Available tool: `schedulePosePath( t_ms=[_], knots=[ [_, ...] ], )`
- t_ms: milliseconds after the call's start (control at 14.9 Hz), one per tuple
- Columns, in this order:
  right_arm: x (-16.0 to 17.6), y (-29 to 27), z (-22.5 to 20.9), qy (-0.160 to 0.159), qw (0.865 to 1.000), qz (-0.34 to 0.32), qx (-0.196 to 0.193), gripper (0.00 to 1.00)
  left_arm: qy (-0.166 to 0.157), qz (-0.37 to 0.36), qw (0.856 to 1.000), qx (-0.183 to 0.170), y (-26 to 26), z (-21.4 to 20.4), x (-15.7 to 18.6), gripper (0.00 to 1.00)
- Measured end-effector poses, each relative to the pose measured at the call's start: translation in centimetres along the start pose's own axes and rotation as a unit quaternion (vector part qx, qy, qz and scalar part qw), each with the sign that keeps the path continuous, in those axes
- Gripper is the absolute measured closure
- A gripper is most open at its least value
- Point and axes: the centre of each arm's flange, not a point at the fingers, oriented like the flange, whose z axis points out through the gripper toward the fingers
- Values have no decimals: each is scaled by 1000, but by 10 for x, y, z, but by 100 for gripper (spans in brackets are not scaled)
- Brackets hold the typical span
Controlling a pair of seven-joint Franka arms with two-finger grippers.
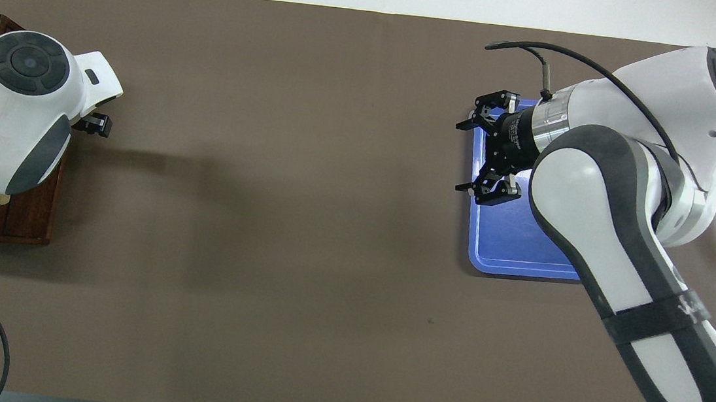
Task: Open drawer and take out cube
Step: 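Pull the drawer open with the left gripper while the right gripper advances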
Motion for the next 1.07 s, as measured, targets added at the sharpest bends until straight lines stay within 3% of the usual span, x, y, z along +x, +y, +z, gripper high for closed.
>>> schedulePosePath(
  t_ms=[269, 671, 873, 1074],
  knots=[
    [-6, -13, 26, -30, 999, -35, -2, 0, 12, -49, 999, -6, 5, -3, 4, 0],
    [-24, -11, 54, -30, 997, -75, -16, 0, 25, -130, 988, -80, 62, -51, 19, 0],
    [-59, -4, 64, -30, 995, -97, -4, 0, 20, -152, 983, -101, 98, -74, 25, 0],
    [-40, -11, 54, -28, 996, -79, 10, 0, 16, -169, 979, -111, 109, -84, 30, 0]
  ],
)
